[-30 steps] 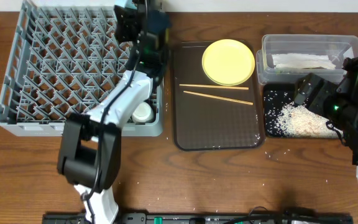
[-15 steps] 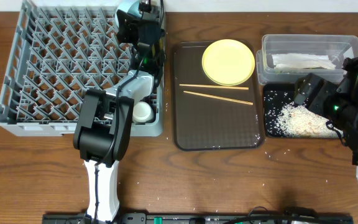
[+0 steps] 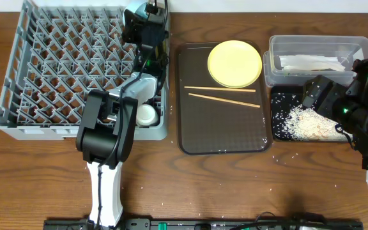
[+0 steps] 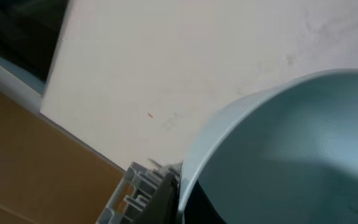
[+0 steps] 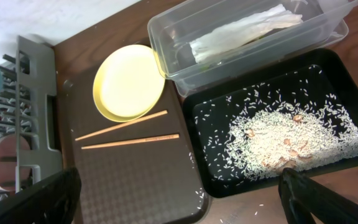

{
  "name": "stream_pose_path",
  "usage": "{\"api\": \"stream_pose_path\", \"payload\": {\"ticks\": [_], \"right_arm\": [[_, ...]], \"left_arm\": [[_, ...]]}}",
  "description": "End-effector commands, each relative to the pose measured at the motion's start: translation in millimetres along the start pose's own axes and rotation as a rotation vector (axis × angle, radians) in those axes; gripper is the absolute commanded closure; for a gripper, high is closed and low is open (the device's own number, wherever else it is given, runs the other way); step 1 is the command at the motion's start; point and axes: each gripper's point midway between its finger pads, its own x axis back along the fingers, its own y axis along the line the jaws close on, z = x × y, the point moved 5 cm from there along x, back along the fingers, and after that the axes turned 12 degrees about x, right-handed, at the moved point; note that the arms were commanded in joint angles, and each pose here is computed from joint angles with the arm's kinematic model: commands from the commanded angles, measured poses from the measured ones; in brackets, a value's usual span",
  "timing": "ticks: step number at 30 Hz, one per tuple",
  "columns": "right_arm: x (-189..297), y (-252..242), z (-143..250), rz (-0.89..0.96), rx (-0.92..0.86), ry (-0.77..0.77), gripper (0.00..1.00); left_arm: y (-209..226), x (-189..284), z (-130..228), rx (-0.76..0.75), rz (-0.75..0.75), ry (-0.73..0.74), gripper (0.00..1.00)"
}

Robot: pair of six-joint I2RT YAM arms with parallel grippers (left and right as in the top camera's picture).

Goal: Sort waste into correct bins and load items into the dishwasher
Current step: 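Carry the blue bowl with left gripper and place it in the rack, then reach left gripper to the yellow plate and grasp its edge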

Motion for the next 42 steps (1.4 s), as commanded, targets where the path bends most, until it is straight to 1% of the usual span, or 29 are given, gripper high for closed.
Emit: {"api": "stream_pose_path", "payload": {"ticks": [1,8,21,22,23,24,28,30,33,39,42], "right_arm": [[1,-1,-1,0.005,-0.012,-0.004,0.01],[1,-1,-2,0.005,-0.012,-0.004,0.01],[1,-1,-2,0.005,-0.012,-0.004,0.01],[1,-1,-1,0.005,-0.012,-0.004,0.01],[1,-1,-2,0.005,-0.011,-0.004,0.01],[1,-1,-2,0.005,-0.012,-0.004,0.01],[1,-1,-1,0.005,-0.012,-0.004,0.01],[1,-1,-2,0.005,-0.012,-0.004,0.01],[1,-1,-2,0.005,-0.012,-0.004,0.01],[1,-1,-2,0.005,-0.012,-0.004,0.01],[1,-1,-2,0.005,-0.012,-0.004,0.01]], "left_arm": [[0,-8,8,0.019,-0.002,0.003,0.92],[8,-13,5,0.044,-0.016,-0.019,0.93],[-17,-2,25,-0.085,0.073,0.08,0.92],[-20,0,25,-0.092,0.081,0.082,0.9],[-23,2,25,-0.097,0.088,0.083,0.86],[-25,4,23,-0.098,0.094,0.08,0.79],[-33,14,19,-0.107,0.095,0.081,0.62],[-35,20,18,-0.11,0.076,0.088,0.6],[-40,30,15,-0.128,0.063,0.101,0.58],[-55,51,16,-0.216,0.107,0.142,0.58],[-57,54,16,-0.228,0.116,0.145,0.55]]}}
